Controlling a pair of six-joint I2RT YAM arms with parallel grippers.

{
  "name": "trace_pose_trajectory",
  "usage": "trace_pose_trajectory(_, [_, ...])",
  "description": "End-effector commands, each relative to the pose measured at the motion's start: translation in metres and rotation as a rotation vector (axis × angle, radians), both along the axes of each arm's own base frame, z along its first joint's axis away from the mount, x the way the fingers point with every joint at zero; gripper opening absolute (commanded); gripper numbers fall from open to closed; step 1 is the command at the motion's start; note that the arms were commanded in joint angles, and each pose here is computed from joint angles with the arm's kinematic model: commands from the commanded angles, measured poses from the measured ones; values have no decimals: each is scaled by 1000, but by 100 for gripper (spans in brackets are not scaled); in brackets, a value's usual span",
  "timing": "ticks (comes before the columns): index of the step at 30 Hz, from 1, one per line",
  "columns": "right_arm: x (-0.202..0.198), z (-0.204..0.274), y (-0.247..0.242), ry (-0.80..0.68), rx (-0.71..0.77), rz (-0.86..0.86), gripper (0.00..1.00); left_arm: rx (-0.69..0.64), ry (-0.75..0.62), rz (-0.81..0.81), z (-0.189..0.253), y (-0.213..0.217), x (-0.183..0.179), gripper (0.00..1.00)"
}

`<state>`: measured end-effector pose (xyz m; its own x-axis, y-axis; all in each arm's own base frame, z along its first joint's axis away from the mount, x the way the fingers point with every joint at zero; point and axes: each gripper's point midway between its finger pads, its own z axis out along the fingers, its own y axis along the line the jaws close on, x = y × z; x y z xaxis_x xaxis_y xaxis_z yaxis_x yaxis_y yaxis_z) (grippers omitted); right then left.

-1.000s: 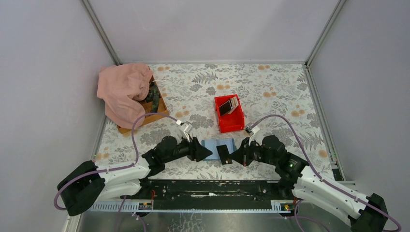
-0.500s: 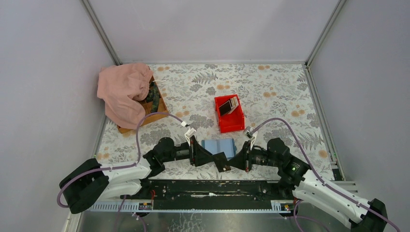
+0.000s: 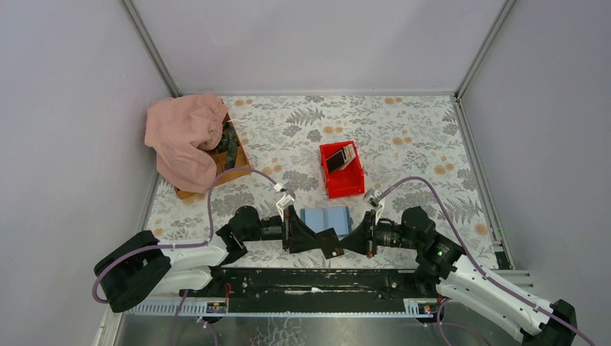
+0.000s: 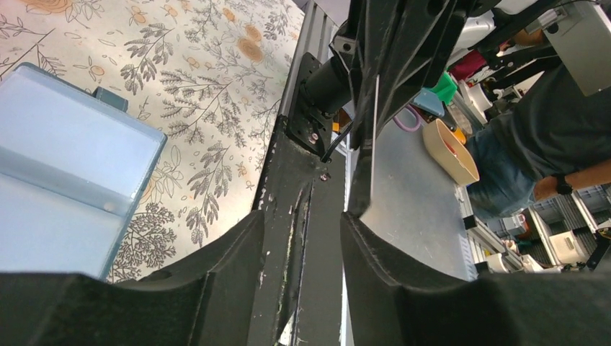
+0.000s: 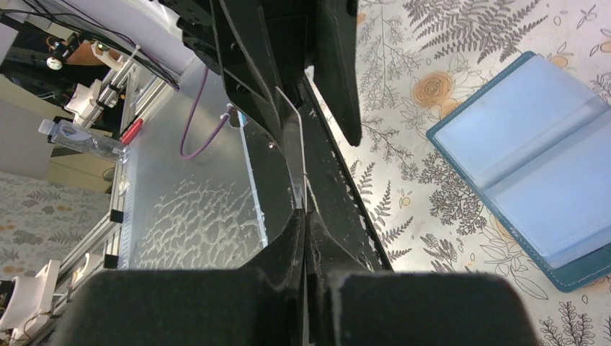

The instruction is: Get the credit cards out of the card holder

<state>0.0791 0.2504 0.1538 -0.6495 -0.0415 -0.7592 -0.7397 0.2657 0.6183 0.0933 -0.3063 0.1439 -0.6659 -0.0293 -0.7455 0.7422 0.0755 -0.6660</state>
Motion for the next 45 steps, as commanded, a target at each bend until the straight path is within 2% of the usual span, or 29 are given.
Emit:
trace_pose_trajectory(1, [6, 24, -2, -55, 43, -33, 0, -54, -57, -34, 13, 2, -8, 54])
trace_pose_trajectory(5, [6, 29, -4, -65, 46, -41, 0, -59, -67, -42, 15, 2, -9, 57])
trace_pose_trajectory(15, [3, 30, -1, -51, 70, -26, 0, -98, -89, -73, 26, 2, -16, 57])
trace_pose_trajectory(18, [1, 30, 1, -35, 82, -11, 0, -112, -89, -79, 28, -1, -16, 51])
trace_pose_trajectory(32, [3, 17, 2, -12, 69, -21, 0, -140, -88, -113, 34, -15, -20, 39])
trace_pose_trajectory(36, [3, 17, 3, -10, 71, -20, 0, -140, -91, -113, 35, -16, -21, 31])
trace_pose_trajectory(45, [2, 19, 3, -11, 79, -13, 0, -150, -93, -123, 36, -19, -23, 1])
